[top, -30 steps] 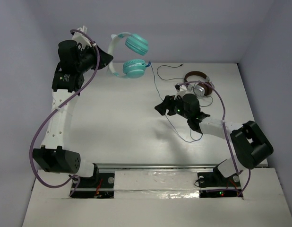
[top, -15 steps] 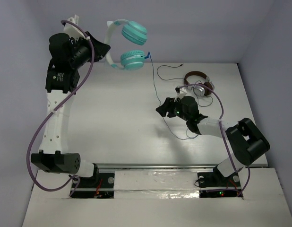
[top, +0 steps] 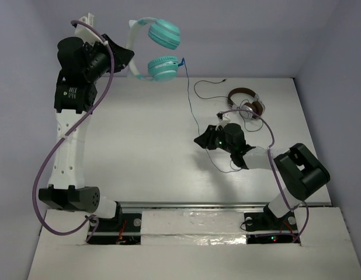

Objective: Wrap the headphones

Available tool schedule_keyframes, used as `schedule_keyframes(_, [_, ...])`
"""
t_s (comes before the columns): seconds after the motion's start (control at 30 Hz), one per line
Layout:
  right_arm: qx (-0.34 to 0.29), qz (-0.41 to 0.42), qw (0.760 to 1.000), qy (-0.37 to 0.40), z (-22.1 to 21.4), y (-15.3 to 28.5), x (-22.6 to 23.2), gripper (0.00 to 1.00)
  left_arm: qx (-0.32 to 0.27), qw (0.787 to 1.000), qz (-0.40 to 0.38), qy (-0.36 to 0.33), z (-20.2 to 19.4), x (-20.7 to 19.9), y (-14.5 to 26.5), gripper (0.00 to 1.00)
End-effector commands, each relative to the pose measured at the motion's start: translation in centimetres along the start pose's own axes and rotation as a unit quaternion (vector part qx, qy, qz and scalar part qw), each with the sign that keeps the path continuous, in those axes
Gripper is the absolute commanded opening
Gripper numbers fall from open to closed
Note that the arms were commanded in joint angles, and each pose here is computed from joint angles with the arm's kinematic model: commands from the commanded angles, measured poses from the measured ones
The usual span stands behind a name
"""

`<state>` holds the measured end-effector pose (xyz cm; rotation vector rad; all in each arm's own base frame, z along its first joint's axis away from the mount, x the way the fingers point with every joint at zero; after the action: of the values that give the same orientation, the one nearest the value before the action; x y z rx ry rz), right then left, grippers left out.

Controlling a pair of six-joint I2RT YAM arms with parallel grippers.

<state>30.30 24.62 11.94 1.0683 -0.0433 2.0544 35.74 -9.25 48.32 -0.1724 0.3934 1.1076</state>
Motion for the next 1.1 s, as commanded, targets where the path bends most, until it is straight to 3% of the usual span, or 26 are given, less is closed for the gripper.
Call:
schedule_keyframes(0.0, [0.0,0.056,0.998,-0.016,-0.2,-0.4,1.2,0.39,-0.072,0.997,-0.033,-0.004,3.9,-2.4,1.0,0.0])
schedule_keyframes(0.03, [0.006,0.061,0.998,-0.018,-0.5,-0.5,1.2,0.39,-0.072,0.997,-0.034,-0.001,3.9,-2.3,0.8,0.0])
schedule_keyframes(0.1, [0.011,0.064,0.998,-0.025,-0.8,-0.5,1.2,0.25,-0.066,0.998,-0.024,0.003,3.2,-1.7,0.3,0.0])
schedule_keyframes(0.23, [0.0,0.068,0.997,-0.028,-0.7,0.1,1.4,0.21,-0.06,0.998,0.001,0.007,2.4,0.2,-0.5,0.0])
schedule_keyframes(0.27, [0.008,0.062,0.998,-0.027,-1.0,0.1,1.4,0.09,-0.053,0.998,0.008,0.013,1.7,0.7,-0.9,0.0])
schedule_keyframes(0.33, [0.007,0.057,0.998,-0.027,-0.9,0.2,1.8,0.0,-0.056,0.998,0.019,0.017,1.4,1.6,-1.3,0.0])
schedule_keyframes(0.57, [0.082,-0.017,0.996,-0.001,-1.9,-0.5,3.8,0.0,-0.009,0.995,0.068,0.071,-4.4,6.6,-4.5,0.0])
schedule_keyframes(0.77, [0.15,-0.063,0.985,0.059,-4.7,0.4,5.9,0.0,-0.012,0.981,0.15,0.122,-10.0,10.6,-4.7,0.0])
schedule_keyframes(0.83, [0.166,-0.06,0.981,0.08,-5.3,0.7,7.3,0.0,-0.031,0.977,0.168,0.128,-10.7,11.0,-4.4,0.0])
schedule_keyframes(1.07, [0.233,-0.057,0.95,0.198,-7.2,3.1,13.1,0.0,-0.017,0.962,0.25,0.109,-16.2,11.4,-3.7,0.0])
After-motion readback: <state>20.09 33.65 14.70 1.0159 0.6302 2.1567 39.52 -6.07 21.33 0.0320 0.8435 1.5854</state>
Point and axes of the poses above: each gripper's point midway between its finger pads, its own y axis back along the fingers, its own x axis along the line the jaws close on, z = x × y, the point moved 5 cm from there along y, back along the fingers, and after that the axes turned 8 degrees about -y, right-handed, at the moved point
